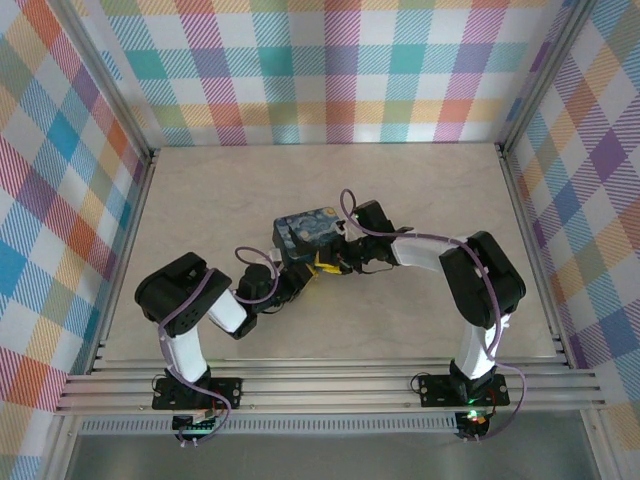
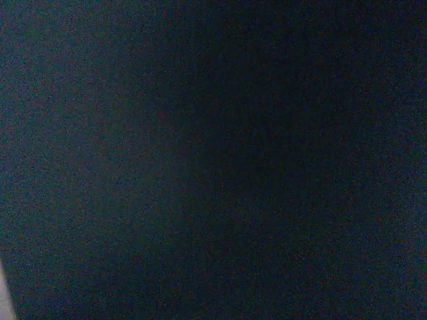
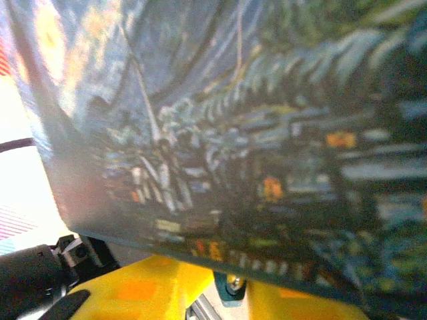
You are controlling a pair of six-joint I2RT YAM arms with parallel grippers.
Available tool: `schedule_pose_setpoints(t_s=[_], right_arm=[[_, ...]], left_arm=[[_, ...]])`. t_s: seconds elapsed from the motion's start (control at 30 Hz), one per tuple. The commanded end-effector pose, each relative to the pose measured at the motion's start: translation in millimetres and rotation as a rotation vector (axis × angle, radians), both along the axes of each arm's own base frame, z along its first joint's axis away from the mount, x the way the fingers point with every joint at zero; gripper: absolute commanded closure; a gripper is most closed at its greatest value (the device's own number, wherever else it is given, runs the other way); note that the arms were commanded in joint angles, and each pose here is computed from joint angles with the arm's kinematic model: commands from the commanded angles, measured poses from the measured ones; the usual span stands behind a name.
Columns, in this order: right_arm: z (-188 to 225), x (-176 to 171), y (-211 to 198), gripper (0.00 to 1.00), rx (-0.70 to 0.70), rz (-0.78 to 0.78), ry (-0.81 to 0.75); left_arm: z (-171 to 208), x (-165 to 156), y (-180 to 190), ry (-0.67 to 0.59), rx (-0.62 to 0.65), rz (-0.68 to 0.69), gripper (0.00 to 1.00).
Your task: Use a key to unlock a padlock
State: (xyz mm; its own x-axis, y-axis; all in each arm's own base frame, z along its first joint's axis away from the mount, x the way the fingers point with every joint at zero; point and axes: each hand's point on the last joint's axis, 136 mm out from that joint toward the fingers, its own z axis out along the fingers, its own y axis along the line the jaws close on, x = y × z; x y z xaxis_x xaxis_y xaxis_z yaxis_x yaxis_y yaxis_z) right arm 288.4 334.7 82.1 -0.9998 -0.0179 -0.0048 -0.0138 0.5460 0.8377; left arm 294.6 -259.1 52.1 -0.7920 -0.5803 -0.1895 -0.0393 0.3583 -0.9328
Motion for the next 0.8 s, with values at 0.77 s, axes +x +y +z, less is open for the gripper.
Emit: schedule_pose_setpoints(t_s=[0.77], right_arm=[[-34,-24,-17,0.44,-0.176,-0.065,0.196]], left_arm=[[4,-2,-7,-0.034,-0.016,0.011,0.74]])
